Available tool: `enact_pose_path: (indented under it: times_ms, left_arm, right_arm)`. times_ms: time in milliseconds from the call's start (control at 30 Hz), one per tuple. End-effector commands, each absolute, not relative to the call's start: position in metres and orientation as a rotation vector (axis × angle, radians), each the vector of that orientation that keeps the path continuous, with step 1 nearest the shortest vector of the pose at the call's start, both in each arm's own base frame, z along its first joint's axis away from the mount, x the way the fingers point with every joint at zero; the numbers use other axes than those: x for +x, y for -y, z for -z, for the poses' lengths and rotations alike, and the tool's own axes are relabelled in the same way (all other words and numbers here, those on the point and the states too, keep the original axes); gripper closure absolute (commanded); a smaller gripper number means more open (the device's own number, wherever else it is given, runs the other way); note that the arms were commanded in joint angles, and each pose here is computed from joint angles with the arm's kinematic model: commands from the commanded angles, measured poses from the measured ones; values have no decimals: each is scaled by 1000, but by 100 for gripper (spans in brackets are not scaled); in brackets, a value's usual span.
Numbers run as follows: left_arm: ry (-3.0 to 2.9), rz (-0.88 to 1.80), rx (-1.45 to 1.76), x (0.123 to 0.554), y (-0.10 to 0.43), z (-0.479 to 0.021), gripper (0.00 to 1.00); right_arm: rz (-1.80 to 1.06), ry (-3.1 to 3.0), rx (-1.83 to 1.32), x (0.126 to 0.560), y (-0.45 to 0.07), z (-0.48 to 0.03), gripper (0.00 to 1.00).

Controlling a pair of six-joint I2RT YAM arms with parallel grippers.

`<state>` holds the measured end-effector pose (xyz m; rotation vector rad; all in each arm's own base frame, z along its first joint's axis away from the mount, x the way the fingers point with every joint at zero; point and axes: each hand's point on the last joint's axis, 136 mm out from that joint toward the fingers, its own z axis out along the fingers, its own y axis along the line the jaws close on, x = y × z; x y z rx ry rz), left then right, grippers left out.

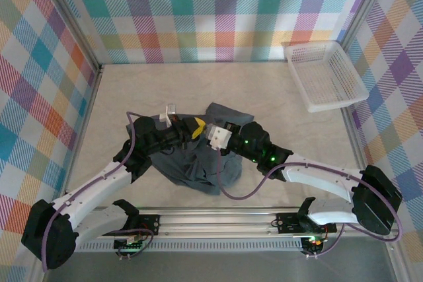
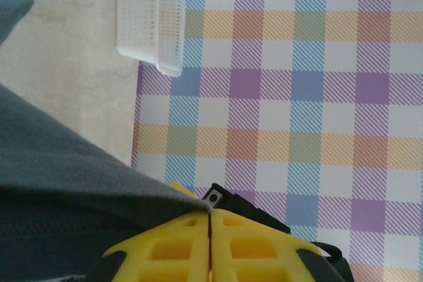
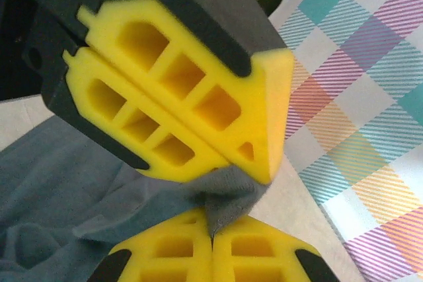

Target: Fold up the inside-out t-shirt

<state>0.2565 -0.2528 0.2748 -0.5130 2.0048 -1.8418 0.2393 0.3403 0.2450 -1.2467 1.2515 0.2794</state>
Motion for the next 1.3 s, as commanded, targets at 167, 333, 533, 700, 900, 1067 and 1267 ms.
enact_pose_path:
  times_ms: [167,333,533,700,900,1067,1267]
  left_arm:
    - [-2394,685,-266,237,130,-222,48]
    - [-2558,29,-413,258,48,-171,46]
    - [-2699,486,-516,263,100,-122,48]
    - [-2760,719,-550,209,151,-103,57]
    - [-2815,709,-827,157,158,-70,48]
    - [-2741,828,-885,165,169,-52,45]
    - [-2720,756,-931,175,166,-40,54]
  right_arm:
    - [-704,-1513,-885,248,-276,-279,100]
    - [-696,-1675,-616,259,-220,-260,100]
    - [-660,-1904,-351,276,-179,-242,100]
    - [-627,-2071,-274,291,-176,-228,100]
    - [-704,-2079,-294,303,-193,-226,100]
    - [-765,-2056,-340,295,-201,-228,100]
    - [-766,-2038,-345,289,-197,-229,100]
